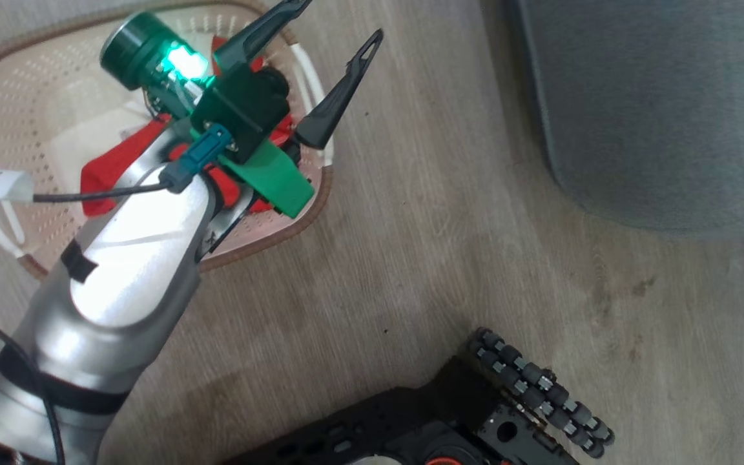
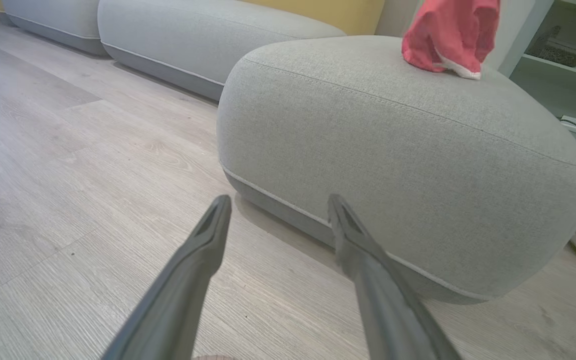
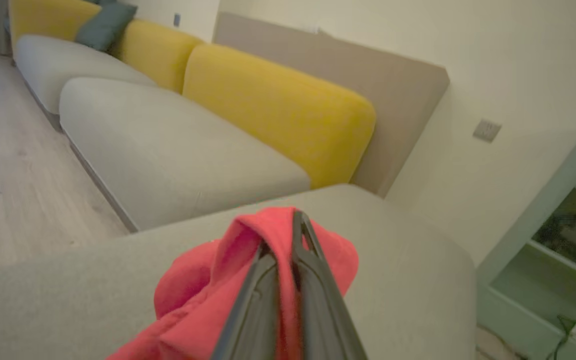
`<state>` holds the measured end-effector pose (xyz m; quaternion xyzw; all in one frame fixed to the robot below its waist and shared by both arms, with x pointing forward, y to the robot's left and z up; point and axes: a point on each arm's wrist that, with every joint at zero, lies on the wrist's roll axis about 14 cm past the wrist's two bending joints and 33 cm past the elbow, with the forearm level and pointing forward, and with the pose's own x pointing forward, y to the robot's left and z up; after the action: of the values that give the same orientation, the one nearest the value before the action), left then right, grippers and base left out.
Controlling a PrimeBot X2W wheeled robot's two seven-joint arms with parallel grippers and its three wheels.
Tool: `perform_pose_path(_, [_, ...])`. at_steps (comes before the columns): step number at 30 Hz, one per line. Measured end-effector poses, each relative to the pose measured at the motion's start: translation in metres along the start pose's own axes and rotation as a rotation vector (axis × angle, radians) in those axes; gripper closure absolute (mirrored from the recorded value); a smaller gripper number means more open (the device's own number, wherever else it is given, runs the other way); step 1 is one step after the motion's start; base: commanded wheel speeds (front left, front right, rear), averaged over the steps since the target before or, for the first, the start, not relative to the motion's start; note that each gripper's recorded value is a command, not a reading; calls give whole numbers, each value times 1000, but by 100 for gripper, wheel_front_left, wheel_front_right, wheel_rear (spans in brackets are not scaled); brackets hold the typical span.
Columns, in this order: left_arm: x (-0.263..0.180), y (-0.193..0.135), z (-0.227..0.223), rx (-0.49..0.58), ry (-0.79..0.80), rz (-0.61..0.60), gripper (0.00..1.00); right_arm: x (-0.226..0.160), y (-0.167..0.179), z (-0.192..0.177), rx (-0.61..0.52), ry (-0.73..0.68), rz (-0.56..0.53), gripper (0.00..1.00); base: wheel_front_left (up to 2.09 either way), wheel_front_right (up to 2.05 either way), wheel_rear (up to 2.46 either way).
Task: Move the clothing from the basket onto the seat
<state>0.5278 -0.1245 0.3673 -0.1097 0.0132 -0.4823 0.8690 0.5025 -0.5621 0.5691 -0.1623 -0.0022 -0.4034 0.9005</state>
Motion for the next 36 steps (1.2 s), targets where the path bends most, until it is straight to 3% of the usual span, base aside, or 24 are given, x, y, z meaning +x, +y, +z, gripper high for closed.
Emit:
perform_pose_path(5, [1, 2, 2, 7, -15, -10, 0, -12, 24, -56, 37, 160, 24, 100, 0, 0, 0])
perform_pose_path(9, [3, 1, 10, 19, -30, -17, 0, -19, 31, -71, 55, 197, 36, 100, 0, 0, 0])
perform_pose_path(10, [3, 1, 10, 19, -30, -17, 0, -19, 31, -71, 55, 197, 36, 61, 0, 0, 0])
perform_pose_path(11, [4, 0, 15, 20, -37, -20, 0, -21, 33, -69, 54, 191, 48, 6, 0, 0, 0])
perform_pose_path(12, [4, -1, 18, 21, -39, -22, 0, -21, 34, -68, 55, 189, 55, 0, 0, 0, 0])
perform_pose_path(22, [6, -21, 59, 57, -68, -32, 0, -38, 37, -48, 37, 162, 148, 0, 0, 0, 0])
perform_pose_path(30, [-4, -49, 101, 86, -91, -26, 0, -49, 34, 16, 66, 16, 225, 0, 0, 0, 0])
perform_pose_path(36, [-19, -69, 133, 121, -114, -5, 0, -74, 31, 37, 103, -30, 283, 0, 0, 0, 0])
